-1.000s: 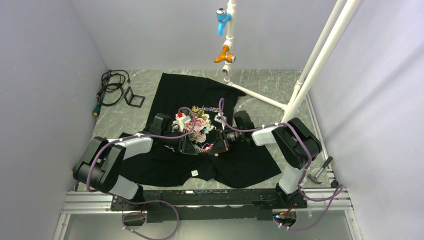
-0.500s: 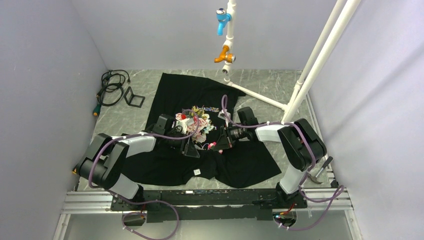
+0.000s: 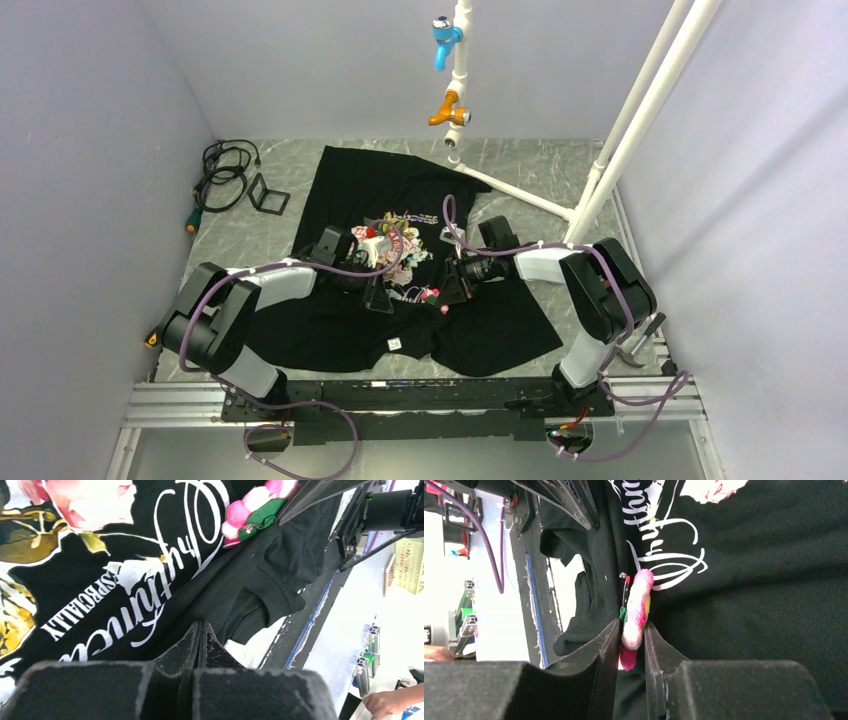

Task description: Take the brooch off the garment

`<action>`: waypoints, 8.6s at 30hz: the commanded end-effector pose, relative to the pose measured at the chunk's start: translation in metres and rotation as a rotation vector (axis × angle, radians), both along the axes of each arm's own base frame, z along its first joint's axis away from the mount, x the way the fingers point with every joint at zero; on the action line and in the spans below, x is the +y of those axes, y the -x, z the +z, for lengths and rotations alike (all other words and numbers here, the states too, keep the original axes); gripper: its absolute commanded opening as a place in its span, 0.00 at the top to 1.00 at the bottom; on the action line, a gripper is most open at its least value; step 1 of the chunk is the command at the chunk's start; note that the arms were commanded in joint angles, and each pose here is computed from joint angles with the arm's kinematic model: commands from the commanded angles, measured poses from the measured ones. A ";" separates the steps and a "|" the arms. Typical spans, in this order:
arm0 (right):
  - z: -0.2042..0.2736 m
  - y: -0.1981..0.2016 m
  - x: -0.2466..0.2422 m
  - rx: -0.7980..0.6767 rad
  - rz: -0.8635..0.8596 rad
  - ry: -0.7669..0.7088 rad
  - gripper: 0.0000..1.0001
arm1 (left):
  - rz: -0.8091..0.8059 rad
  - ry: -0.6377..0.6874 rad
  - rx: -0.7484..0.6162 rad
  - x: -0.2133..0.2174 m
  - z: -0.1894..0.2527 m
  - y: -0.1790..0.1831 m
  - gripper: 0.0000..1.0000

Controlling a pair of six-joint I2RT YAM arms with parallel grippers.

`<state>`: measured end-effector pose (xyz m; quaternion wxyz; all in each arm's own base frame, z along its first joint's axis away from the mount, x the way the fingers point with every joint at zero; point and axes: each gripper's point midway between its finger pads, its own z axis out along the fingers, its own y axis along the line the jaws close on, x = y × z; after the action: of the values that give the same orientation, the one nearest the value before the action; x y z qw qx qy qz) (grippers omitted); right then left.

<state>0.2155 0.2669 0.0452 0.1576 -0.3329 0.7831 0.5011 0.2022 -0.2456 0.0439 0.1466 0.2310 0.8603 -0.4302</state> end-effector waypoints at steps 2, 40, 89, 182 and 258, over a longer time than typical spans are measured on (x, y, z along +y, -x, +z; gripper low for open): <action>0.009 -0.010 -0.005 -0.092 0.028 0.005 0.75 | 0.000 -0.076 -0.057 0.008 -0.003 -0.009 1.00; 0.112 -0.052 -0.017 -0.125 -0.109 -0.155 1.00 | -0.024 0.115 -0.276 0.007 0.087 -0.034 0.45; 0.280 0.031 0.049 -0.463 0.111 -0.493 1.00 | -0.210 0.531 -0.571 -0.020 0.267 0.020 0.54; 0.259 0.016 0.062 -0.454 0.046 -0.282 0.46 | -0.115 0.562 -0.405 -0.025 0.267 0.021 1.00; 0.245 0.006 0.057 -0.368 0.049 -0.255 0.85 | -0.140 0.583 -0.398 -0.028 0.274 0.022 1.00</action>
<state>0.1929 0.3219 0.2821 0.2935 -0.4145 0.6656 0.5468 0.1936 -0.2719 0.2946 0.3361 0.2873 0.6715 -0.5947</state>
